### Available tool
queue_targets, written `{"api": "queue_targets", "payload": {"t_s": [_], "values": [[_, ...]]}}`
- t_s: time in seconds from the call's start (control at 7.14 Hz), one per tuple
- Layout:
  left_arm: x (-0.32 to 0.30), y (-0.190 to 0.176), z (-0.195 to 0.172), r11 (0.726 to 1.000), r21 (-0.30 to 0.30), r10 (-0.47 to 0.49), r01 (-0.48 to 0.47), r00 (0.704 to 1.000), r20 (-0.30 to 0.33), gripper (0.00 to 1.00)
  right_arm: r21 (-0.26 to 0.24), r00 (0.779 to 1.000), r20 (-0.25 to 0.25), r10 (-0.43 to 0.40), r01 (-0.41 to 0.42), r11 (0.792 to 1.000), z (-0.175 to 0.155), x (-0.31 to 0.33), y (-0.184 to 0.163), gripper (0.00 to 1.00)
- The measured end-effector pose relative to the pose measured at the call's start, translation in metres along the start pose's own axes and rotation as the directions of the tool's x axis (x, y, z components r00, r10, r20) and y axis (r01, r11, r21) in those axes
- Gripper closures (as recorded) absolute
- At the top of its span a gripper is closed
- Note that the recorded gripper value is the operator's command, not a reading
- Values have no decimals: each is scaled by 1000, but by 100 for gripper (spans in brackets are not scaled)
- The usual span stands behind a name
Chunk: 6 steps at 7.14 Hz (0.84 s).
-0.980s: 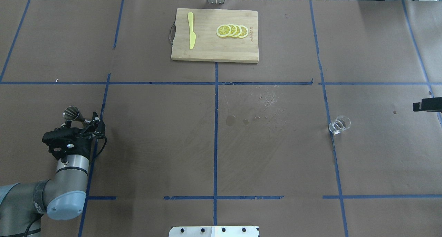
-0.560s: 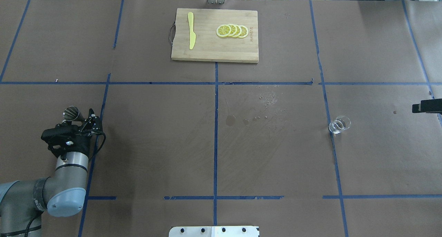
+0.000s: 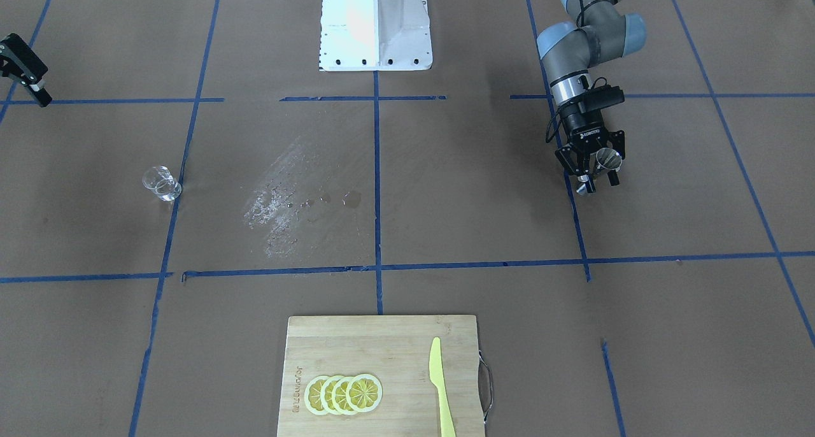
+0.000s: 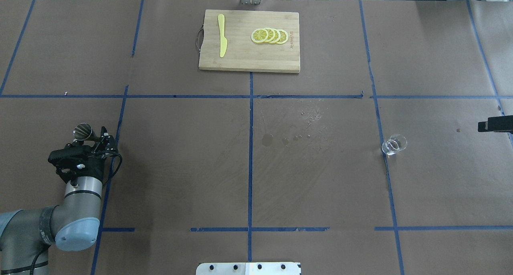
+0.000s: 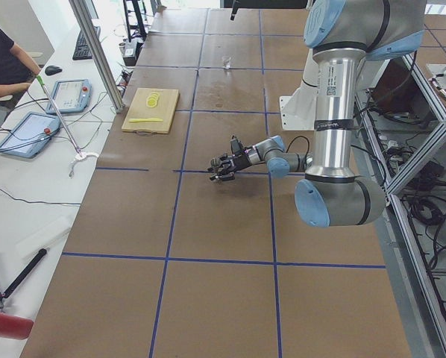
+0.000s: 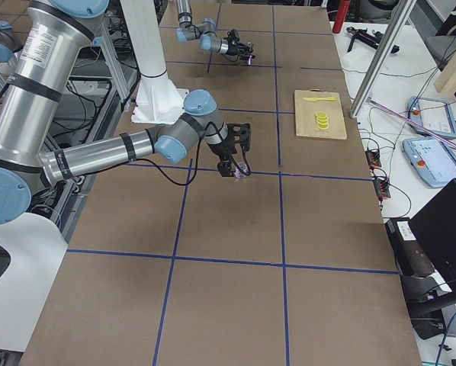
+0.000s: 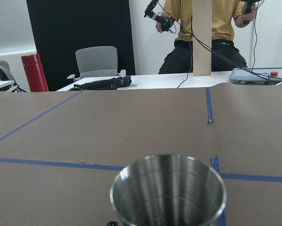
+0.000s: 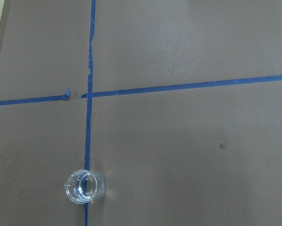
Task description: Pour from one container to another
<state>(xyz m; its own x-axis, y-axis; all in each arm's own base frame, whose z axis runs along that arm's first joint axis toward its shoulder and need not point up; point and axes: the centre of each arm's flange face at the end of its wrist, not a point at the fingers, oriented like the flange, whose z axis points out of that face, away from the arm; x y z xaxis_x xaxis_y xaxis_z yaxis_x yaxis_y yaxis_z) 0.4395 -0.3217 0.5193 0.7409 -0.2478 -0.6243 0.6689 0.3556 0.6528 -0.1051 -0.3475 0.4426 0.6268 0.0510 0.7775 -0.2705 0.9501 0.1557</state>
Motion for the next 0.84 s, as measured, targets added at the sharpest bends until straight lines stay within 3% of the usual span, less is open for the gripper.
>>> {"api": "queue_targets", "payload": {"t_s": [0.14, 0.42, 0.84], "values": [[0, 0, 0, 1000, 0, 2, -2, 1000, -1, 72, 0, 1000, -5, -3, 3, 1000, 2, 0, 1, 0], [1, 0, -1, 1000, -2, 8, -8, 1000, -2, 97, 1, 1000, -8, -6, 6, 1000, 3, -1, 2, 0], [9, -13, -7, 1000, -2, 7, -7, 1000, -15, 100, 8, 1000, -14, -12, 12, 1000, 4, -2, 2, 0]]}}
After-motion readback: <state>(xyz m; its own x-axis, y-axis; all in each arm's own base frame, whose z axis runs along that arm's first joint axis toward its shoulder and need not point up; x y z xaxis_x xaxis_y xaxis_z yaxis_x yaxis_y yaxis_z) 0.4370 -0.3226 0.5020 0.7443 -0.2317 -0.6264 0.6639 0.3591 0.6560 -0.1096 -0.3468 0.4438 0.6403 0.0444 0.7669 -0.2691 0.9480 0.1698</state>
